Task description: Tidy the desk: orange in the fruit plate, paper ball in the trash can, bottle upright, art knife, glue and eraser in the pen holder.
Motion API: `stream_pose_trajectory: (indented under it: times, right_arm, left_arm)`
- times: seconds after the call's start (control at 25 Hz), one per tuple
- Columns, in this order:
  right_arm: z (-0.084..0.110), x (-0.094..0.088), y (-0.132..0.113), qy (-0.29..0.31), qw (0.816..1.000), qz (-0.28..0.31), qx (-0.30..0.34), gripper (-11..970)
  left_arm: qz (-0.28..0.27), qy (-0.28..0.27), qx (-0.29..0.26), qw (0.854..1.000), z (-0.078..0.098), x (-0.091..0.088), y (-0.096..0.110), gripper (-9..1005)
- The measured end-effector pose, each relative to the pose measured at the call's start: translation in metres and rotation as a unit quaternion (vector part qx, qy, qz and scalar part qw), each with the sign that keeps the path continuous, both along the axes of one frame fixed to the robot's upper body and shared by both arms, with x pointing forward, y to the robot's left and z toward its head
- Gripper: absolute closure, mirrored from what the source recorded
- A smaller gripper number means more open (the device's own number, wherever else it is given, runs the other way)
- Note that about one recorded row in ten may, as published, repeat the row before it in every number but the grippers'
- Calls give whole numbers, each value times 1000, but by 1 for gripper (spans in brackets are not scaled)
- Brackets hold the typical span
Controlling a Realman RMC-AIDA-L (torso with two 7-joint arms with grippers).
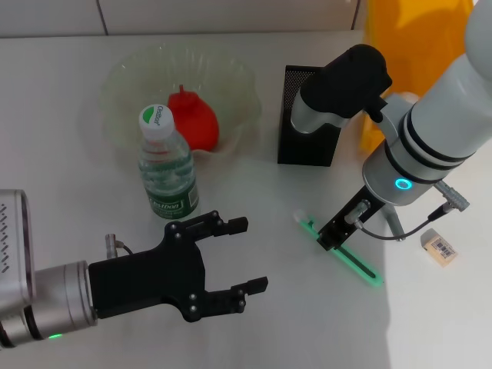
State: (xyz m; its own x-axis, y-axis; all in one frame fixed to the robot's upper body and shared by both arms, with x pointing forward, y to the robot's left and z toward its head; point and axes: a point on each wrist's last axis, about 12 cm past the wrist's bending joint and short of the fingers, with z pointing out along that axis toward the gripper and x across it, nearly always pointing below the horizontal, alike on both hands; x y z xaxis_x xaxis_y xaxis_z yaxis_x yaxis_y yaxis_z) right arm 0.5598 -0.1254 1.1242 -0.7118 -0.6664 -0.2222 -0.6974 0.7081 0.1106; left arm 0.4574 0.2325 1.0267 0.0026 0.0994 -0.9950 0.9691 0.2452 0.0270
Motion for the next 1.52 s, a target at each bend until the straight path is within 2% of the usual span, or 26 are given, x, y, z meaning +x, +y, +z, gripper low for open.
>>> stream_pose_trajectory:
  times: [0.12, 0.24, 0.28, 0.32, 0.44, 0.48, 0.52, 0.6, 0.72, 0.84, 0.88, 1.04, 1.08, 1.24, 1.52]
  right_arm:
    - [9, 0, 0, -16, 1000, 0, 15, 792]
    - [34, -1, -8, -50, 998, -10, 49, 789]
    - [57, -1, -20, -87, 993, -25, 79, 785]
    - [57, -1, -20, -87, 993, -25, 79, 781]
    - [88, -1, -42, -179, 974, -55, 130, 770]
    - [98, 1, -52, -241, 956, -68, 154, 766]
    - [98, 1, -52, -241, 956, -68, 154, 762]
    - [102, 4, -61, -303, 932, -81, 181, 754]
    - [92, 12, -63, -339, 911, -82, 220, 742]
    - [79, 21, -60, -348, 900, -76, 253, 731]
    - [68, 28, -58, -349, 895, -73, 268, 727]
    - [57, 35, -53, -343, 892, -66, 286, 711]
    - [49, 40, -52, -340, 893, -64, 288, 707]
    - [39, 42, -54, -338, 896, -68, 280, 692]
    - [28, 34, -52, -329, 904, -45, 269, 664]
  left_arm:
    - [0, 0, 0, 1000, 0, 0, 0, 213]
    - [1, 1, 0, 1000, 0, -1, 2, 213]
    - [1, 1, 0, 1000, 0, -1, 2, 213]
    - [1, 1, 0, 1000, 0, -1, 2, 213]
    - [1, 1, 0, 1000, 0, -2, 2, 213]
    - [1, 1, 0, 1000, 0, -2, 2, 213]
    - [0, 1, 0, 1000, 0, -1, 2, 213]
    - [0, -1, 0, 1000, 0, -1, 2, 213]
    - [0, -3, 0, 1000, 1, -1, 3, 213]
    - [1, -3, 2, 1000, 1, 0, 3, 213]
    - [2, -3, 3, 1000, 1, 0, 3, 213]
    - [1, -3, 3, 1000, 1, 0, 2, 213]
    - [1, -3, 3, 1000, 1, 1, 2, 213]
    - [1, -3, 4, 1000, 1, 1, 2, 213]
    - [3, -3, 5, 1000, 0, 1, 3, 213]
